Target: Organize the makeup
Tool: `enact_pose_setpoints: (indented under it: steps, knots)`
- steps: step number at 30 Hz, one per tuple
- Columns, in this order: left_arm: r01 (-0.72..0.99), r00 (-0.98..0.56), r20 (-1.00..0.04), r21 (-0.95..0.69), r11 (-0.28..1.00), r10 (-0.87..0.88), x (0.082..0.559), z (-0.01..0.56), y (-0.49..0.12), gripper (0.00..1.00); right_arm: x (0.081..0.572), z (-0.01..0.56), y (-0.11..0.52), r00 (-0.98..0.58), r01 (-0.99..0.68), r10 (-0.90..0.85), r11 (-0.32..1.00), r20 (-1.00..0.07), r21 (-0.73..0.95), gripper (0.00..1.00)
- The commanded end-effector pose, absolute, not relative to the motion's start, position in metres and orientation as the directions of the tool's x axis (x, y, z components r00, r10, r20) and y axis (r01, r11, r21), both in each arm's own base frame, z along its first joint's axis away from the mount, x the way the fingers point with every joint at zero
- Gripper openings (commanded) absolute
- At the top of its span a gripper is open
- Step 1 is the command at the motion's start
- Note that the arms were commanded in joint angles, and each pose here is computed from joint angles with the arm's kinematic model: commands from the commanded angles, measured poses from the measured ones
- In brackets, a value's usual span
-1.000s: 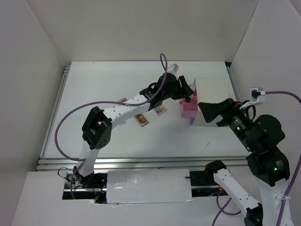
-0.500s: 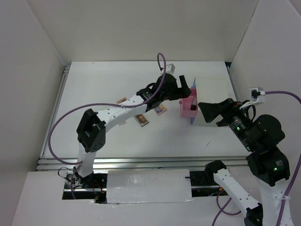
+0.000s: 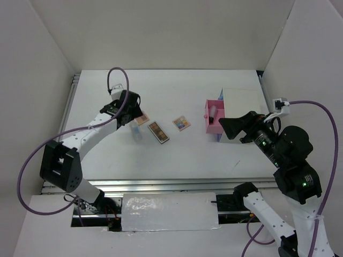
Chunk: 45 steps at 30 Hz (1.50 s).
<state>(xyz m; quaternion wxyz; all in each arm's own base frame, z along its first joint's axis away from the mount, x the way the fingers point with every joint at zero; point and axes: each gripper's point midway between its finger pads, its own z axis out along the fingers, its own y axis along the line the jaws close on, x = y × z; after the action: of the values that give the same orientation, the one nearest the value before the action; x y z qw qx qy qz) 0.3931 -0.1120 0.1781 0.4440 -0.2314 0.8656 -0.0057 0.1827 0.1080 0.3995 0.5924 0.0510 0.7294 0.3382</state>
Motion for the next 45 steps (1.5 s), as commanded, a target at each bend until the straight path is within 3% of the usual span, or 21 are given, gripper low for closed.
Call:
enact_pose_setpoints:
  steps: [1, 12, 17, 21, 24, 27, 30, 32, 34, 36, 39, 42, 45]
  knots:
    - [-0.371, -0.601, -0.727, -0.113, 0.922, -0.331, 0.38, 0.134, -0.109, 0.99, 0.189, 0.415, 0.117, -0.26, -0.387, 0.496, 0.733, -0.829, 0.56, 1.0]
    - [-0.394, -0.667, -0.65, -0.106, 0.913, -0.363, 0.379, 0.073, -0.113, 0.99, 0.192, 0.407, 0.126, -0.3, -0.411, 0.462, 0.728, -0.835, 0.55, 1.0]
    - [-0.41, -0.686, -0.626, -0.088, 0.908, -0.371, 0.376, 0.05, -0.108, 0.94, 0.193, 0.403, 0.126, -0.303, -0.407, 0.454, 0.733, -0.838, 0.545, 1.0]
    - [-0.404, -0.713, -0.597, -0.078, 0.911, -0.367, 0.373, 0.033, -0.11, 0.76, 0.194, 0.402, 0.126, -0.307, -0.405, 0.453, 0.734, -0.837, 0.545, 1.0]
    - [-0.411, -0.719, -0.591, -0.064, 0.909, -0.366, 0.37, 0.026, -0.107, 0.69, 0.194, 0.402, 0.126, -0.303, -0.405, 0.455, 0.733, -0.837, 0.546, 1.0]
    - [-0.424, -0.707, -0.601, -0.063, 0.903, -0.373, 0.364, 0.032, -0.101, 0.4, 0.194, 0.404, 0.125, -0.298, -0.402, 0.458, 0.735, -0.838, 0.545, 1.0]
    - [-0.452, -0.668, -0.629, -0.083, 0.888, -0.398, 0.356, 0.05, -0.089, 0.16, 0.194, 0.404, 0.123, -0.292, -0.397, 0.461, 0.739, -0.838, 0.545, 1.0]
    - [-0.464, -0.6, -0.682, -0.129, 0.876, -0.418, 0.354, 0.083, -0.083, 0.04, 0.195, 0.405, 0.124, -0.294, -0.397, 0.457, 0.74, -0.839, 0.543, 1.0]
    - [-0.453, -0.559, -0.709, -0.172, 0.875, -0.429, 0.351, 0.104, -0.081, 0.0, 0.195, 0.405, 0.123, -0.296, -0.394, 0.455, 0.742, -0.84, 0.542, 1.0]
    - [-0.335, -0.479, -0.752, -0.319, 0.886, -0.452, 0.359, 0.147, -0.097, 0.0, 0.195, 0.408, 0.122, -0.286, -0.393, 0.457, 0.746, -0.842, 0.538, 1.0]
    - [-0.001, -0.441, -0.78, -0.495, 0.869, -0.444, 0.367, 0.213, -0.154, 0.0, 0.196, 0.413, 0.115, -0.258, -0.369, 0.467, 0.761, -0.846, 0.533, 1.0]
    - [0.271, -0.447, -0.776, -0.591, 0.76, -0.444, 0.37, 0.272, -0.216, 0.0, 0.196, 0.423, 0.111, -0.233, -0.358, 0.481, 0.765, -0.845, 0.535, 1.0]
    - [0.426, -0.466, -0.762, -0.639, 0.641, -0.45, 0.371, 0.315, -0.273, 0.0, 0.193, 0.433, 0.108, -0.223, -0.353, 0.498, 0.76, -0.838, 0.545, 1.0]
